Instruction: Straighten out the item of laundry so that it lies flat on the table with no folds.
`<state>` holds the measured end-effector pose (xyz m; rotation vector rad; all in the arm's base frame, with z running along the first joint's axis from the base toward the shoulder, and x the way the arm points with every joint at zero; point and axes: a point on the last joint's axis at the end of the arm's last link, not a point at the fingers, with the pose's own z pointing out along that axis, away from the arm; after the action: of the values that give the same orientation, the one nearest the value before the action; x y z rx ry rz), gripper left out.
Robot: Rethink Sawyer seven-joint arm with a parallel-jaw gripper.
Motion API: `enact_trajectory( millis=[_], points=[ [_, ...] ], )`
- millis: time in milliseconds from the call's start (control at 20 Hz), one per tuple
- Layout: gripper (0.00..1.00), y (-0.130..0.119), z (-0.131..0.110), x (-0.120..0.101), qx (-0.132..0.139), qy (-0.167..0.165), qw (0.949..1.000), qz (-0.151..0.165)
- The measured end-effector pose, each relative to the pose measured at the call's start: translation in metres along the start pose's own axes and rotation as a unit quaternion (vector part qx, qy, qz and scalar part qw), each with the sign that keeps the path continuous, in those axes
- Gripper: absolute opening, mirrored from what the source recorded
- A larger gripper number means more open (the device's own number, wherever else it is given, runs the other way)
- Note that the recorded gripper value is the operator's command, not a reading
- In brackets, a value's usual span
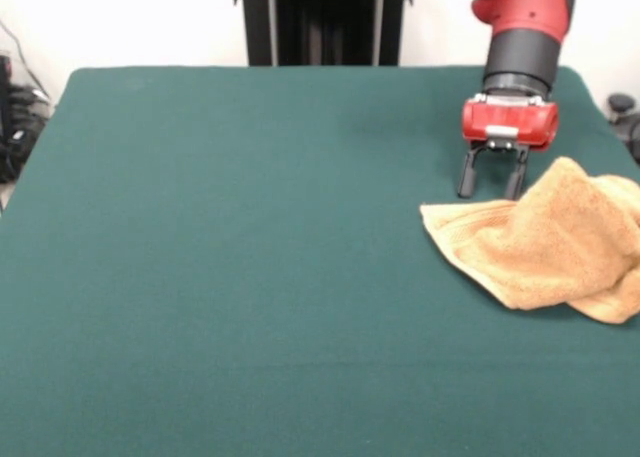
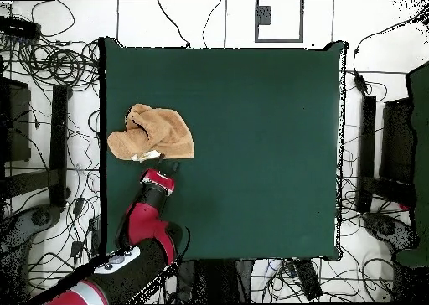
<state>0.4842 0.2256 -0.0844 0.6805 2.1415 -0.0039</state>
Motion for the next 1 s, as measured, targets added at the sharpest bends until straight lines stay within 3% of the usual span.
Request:
enact_trajectory(
  millis=[250, 650, 1000],
  points=[
    [1.00, -0.002, 0.003, -0.002, -0.015, 0.002, 0.9998, -0.011],
    [1.00, -0.015, 0.007, -0.007, -0.077, 0.020, 0.9951, -0.059],
    [1.00, -0.019, 0.007, -0.010, -0.093, 0.031, 0.9925, -0.073]
  ],
)
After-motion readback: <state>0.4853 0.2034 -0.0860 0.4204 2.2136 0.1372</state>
